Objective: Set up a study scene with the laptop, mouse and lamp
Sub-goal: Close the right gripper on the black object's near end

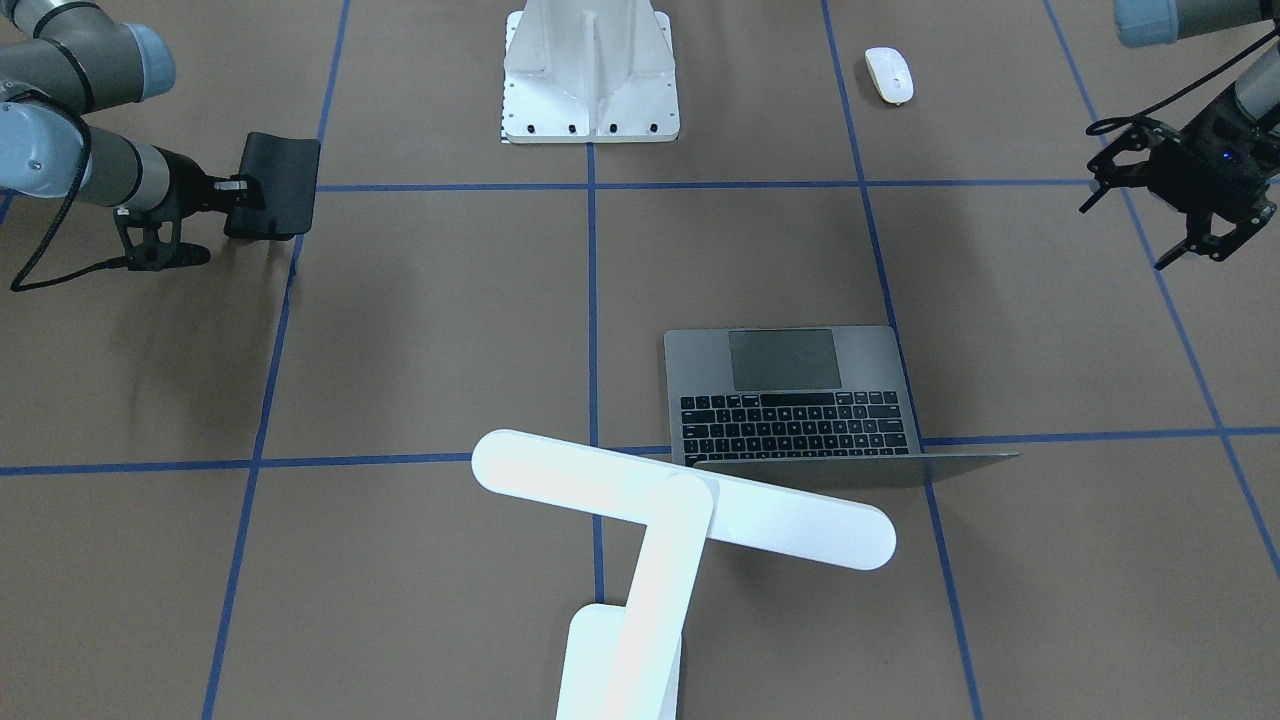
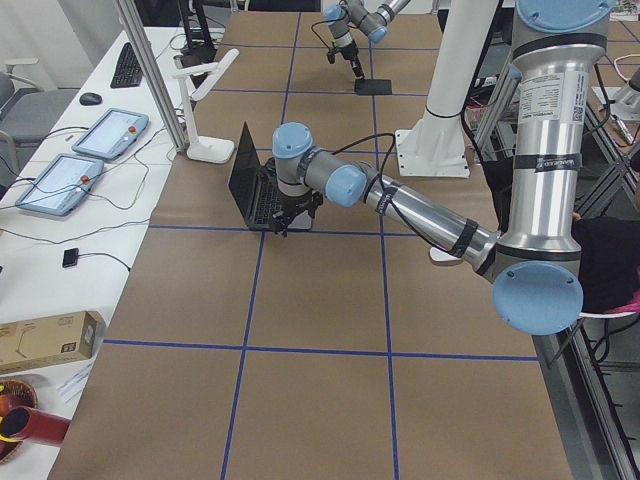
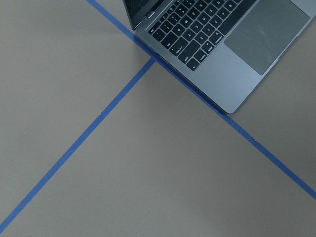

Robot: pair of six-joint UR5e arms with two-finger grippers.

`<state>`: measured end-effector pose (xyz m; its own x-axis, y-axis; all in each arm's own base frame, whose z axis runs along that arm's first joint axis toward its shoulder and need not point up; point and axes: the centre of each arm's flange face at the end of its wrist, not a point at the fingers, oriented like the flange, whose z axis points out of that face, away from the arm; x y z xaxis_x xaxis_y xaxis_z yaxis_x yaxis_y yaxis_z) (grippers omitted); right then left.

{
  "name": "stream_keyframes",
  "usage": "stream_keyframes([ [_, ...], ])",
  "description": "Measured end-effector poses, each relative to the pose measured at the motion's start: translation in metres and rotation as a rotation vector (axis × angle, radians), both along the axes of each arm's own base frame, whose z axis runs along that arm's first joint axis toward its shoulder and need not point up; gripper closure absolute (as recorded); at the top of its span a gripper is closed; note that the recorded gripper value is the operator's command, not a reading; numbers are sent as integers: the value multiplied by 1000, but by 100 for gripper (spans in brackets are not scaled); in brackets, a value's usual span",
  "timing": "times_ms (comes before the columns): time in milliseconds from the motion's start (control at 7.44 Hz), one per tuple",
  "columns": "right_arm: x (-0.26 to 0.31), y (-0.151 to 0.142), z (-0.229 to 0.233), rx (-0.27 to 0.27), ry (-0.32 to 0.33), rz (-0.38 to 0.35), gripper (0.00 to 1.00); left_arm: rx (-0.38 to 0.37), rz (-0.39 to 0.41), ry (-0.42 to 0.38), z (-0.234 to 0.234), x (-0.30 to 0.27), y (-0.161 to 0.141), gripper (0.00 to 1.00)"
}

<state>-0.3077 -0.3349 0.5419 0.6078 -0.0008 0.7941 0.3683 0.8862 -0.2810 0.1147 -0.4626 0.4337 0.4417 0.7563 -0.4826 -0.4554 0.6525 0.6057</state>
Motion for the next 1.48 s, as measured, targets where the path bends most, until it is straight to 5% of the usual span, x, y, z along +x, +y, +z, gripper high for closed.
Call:
stream_keyframes([
  [1209,-7,9,7,-15,17,-25,40,-2,7,0,3,4,0,1],
  [1478,-8,10,9,-18,21,-28,72,-1,9,0,5,5,-1,1],
])
